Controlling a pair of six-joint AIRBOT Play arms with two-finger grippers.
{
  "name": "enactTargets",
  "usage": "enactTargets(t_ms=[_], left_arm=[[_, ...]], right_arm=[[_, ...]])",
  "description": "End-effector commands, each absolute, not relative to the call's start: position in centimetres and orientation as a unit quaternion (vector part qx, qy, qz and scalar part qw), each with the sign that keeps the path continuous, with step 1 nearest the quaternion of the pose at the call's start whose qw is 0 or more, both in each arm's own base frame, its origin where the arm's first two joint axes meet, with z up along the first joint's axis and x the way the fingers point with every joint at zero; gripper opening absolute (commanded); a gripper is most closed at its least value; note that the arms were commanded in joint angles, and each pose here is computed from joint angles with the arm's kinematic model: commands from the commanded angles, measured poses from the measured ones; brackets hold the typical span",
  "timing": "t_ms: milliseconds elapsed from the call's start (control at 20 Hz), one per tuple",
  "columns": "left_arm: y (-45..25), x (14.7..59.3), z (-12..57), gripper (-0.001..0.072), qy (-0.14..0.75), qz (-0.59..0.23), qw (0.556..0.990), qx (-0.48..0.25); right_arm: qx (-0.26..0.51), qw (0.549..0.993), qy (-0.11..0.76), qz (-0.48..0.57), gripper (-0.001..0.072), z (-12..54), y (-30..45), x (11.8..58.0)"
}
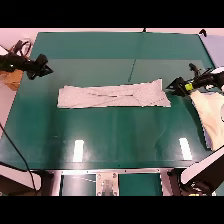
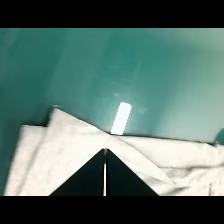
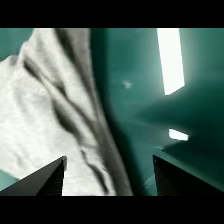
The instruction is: Fold the shirts.
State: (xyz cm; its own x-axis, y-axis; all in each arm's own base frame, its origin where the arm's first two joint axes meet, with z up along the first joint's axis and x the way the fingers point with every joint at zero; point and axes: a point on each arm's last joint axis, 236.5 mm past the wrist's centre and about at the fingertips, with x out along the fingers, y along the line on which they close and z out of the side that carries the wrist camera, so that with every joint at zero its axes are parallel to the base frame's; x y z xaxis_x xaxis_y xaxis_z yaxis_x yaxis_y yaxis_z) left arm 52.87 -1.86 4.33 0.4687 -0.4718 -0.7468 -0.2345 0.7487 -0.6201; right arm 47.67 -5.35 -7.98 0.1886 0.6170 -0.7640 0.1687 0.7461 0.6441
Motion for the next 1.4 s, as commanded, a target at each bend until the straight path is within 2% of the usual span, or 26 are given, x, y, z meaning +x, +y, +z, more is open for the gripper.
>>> enactTargets(t_ms=[0, 150, 200, 250, 300, 350, 500, 700, 900, 1100, 1350], left_arm=[[-6.2, 53.3, 6.1, 0.0023, 0.494, -0.146, 0.786, -0.342], [-11.4, 53.0, 5.9, 0.0023, 0.499, -0.192, 0.791, -0.298], [-13.5, 52.9, 5.9, 0.0023, 0.496, -0.210, 0.795, -0.280], [-15.6, 52.9, 6.1, 0.0023, 0.487, -0.228, 0.802, -0.261], [-17.6, 53.0, 6.2, 0.0023, 0.479, -0.243, 0.807, -0.246], [-19.8, 52.9, 6.0, 0.0023, 0.473, -0.259, 0.810, -0.231], [-25.5, 51.9, 3.0, 0.0023, 0.486, -0.288, 0.799, -0.207], [-33.7, 49.9, -3.7, 0.0022, 0.507, -0.317, 0.779, -0.186], [-41.2, 47.6, -7.5, 0.0022, 0.519, -0.361, 0.757, -0.163], [-44.1, 46.0, -10.2, 0.0022, 0.559, -0.365, 0.721, -0.184], [-45.6, 46.2, -7.3, 0.0023, 0.546, -0.386, 0.709, -0.222]], right_arm=[[0.333, 0.677, 0.618, 0.223, 0.0624, -9.6, -1.7, 47.6], [0.320, 0.660, 0.636, 0.239, 0.0616, -11.7, 1.4, 47.5], [0.315, 0.663, 0.635, 0.239, 0.0534, -11.9, 2.1, 47.9], [0.305, 0.670, 0.631, 0.246, 0.0280, -11.8, 2.5, 48.3], [0.297, 0.676, 0.626, 0.251, 0.0124, -11.4, 2.7, 48.8], [0.291, 0.684, 0.619, 0.253, 0.0011, -10.7, 2.5, 49.4], [0.273, 0.695, 0.607, 0.273, 0.0011, -6.8, 2.3, 50.4], [0.228, 0.696, 0.601, 0.320, 0.0011, 0.8, 3.8, 48.7], [0.179, 0.719, 0.575, 0.347, 0.0011, 7.5, 6.0, 46.9], [0.145, 0.737, 0.552, 0.364, 0.0011, 11.4, 8.1, 45.7], [0.136, 0.732, 0.552, 0.374, 0.0012, 12.1, 9.9, 45.1]])
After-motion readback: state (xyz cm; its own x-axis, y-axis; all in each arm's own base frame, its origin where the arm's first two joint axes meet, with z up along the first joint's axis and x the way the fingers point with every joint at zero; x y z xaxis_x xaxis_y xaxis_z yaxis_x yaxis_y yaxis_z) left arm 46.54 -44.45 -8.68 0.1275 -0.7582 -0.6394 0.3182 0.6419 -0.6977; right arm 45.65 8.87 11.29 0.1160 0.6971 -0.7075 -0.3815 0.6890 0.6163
